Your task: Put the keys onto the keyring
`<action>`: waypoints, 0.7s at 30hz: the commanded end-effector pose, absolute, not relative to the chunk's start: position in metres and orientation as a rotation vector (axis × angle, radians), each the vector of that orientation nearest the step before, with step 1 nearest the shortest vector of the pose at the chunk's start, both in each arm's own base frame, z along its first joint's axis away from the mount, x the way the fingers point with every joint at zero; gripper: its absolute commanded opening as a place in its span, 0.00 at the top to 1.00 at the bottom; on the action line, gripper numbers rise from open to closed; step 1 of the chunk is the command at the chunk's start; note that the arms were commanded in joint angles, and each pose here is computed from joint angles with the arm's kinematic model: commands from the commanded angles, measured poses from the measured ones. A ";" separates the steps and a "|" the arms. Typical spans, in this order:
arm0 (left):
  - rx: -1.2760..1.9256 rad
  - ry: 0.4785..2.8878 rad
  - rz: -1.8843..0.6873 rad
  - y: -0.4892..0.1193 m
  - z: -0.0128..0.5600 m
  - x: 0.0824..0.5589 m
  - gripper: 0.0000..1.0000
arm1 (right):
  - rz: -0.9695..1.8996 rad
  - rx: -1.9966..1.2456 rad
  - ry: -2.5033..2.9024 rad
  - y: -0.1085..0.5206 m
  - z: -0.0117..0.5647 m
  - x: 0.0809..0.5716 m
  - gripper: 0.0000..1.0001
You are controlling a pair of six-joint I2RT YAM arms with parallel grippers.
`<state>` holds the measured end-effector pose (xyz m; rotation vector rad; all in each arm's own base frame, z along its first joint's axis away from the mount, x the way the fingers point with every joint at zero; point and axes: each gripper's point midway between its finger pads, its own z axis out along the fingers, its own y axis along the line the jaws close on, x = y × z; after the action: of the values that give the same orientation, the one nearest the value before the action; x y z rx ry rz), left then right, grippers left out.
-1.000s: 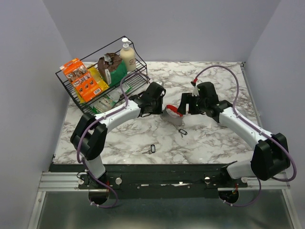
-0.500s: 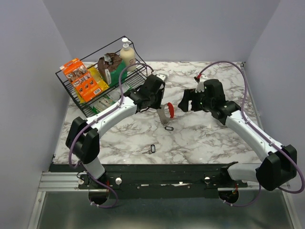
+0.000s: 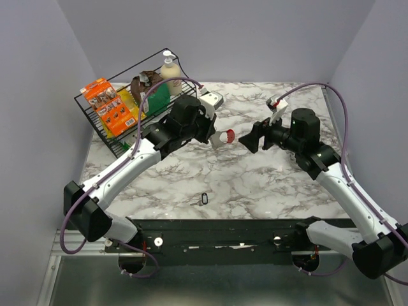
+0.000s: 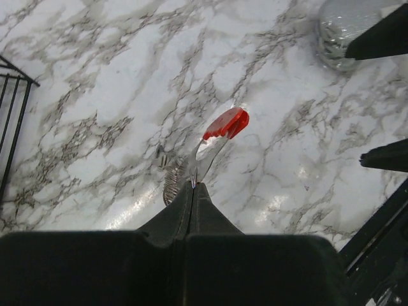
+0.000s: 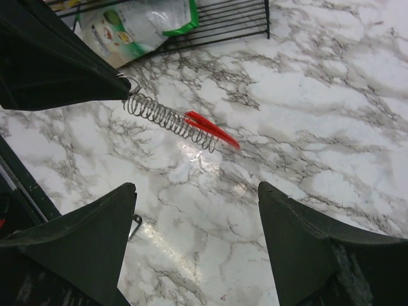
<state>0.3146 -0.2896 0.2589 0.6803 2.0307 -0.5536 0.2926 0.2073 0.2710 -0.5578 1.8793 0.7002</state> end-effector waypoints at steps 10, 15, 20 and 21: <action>1.117 1.645 -0.872 -0.319 0.317 0.248 1.00 | 0.870 -0.837 1.516 0.231 0.340 0.243 0.15; 1.187 1.524 -0.962 -0.325 0.333 0.230 1.00 | 0.946 -0.971 1.393 0.238 0.351 0.215 0.15; 1.265 1.407 -1.080 -0.331 0.338 0.208 1.00 | 1.009 -1.045 1.296 0.243 0.357 0.197 0.16; 1.268 1.386 -1.095 -0.331 0.342 0.204 1.00 | 1.029 -1.065 1.280 0.244 0.358 0.192 0.16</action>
<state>0.2317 -0.3249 0.3148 1.1804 1.5952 -0.9699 0.2185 0.2353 0.3493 -0.9381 1.4178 0.9442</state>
